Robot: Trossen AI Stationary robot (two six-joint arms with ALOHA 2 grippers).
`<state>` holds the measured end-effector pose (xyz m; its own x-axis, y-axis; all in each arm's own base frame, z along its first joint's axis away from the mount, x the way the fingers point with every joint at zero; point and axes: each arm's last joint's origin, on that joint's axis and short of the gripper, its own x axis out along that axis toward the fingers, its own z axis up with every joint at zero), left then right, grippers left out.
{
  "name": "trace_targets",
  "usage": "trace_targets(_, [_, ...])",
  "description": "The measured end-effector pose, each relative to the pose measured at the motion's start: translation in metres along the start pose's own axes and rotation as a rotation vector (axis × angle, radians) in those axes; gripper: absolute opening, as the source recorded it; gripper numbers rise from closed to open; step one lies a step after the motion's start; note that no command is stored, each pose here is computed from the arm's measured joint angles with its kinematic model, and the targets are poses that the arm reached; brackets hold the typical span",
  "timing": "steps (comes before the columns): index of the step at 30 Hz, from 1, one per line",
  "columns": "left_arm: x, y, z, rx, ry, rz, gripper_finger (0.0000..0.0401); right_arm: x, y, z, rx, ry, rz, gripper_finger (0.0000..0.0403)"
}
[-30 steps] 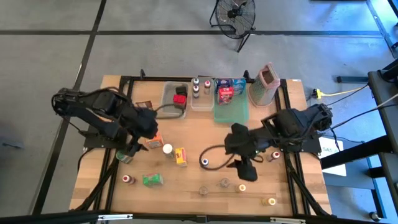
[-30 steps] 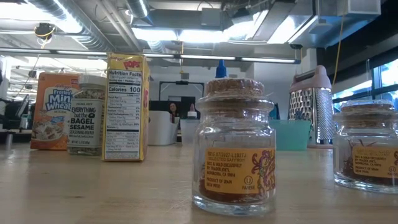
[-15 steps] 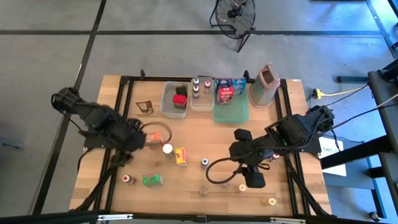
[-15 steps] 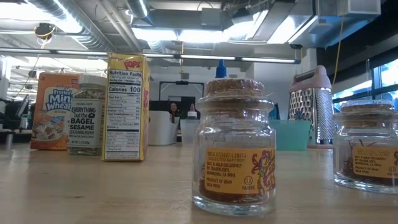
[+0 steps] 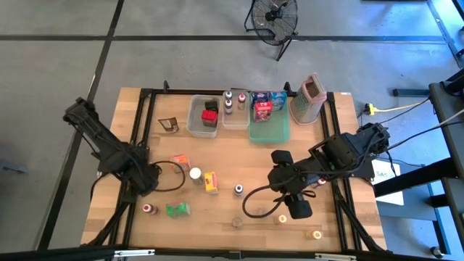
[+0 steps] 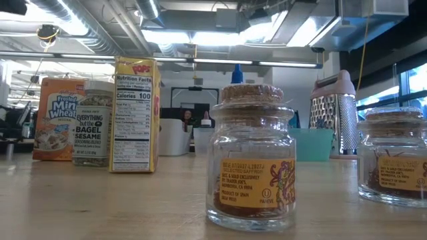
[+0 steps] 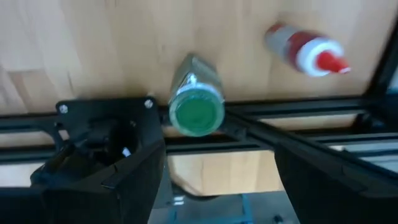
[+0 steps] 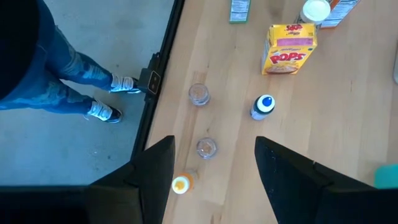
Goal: Pick & Place Kitchen Items
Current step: Put the green seasoning bottle into the gray bin
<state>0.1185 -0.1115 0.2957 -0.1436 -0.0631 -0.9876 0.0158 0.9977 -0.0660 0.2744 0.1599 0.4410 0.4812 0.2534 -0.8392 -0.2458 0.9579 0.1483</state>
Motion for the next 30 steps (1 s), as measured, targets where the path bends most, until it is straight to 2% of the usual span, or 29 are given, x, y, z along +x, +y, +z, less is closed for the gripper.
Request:
trace_targets(5, [0.014, 0.000, -0.005, 0.015, 0.042, 0.037, 0.0297, 0.000, 0.000, 0.000, 0.000, 0.000, 0.001, 0.0224])
trace_targets(11, [0.023, 0.000, -0.008, 0.128, 0.028, 0.111, 0.0298, 0.000, 0.000, 0.000, 0.001, -0.004, 0.003, 0.0224])
trace_targets(15, [0.031, 0.001, -0.009, 0.162, 0.052, 0.131, 0.0299, 0.000, 0.000, 0.001, 0.003, -0.011, 0.005, 0.0224])
trace_targets(23, [0.049, -0.001, -0.005, 0.208, 0.064, 0.068, 0.0299, 0.000, -0.003, 0.002, 0.048, -0.013, -0.001, 0.0224])
trace_targets(30, [0.059, 0.001, -0.004, 0.225, 0.069, 0.074, 0.0299, 0.000, -0.006, 0.006, 0.062, -0.038, 0.020, 0.0224])
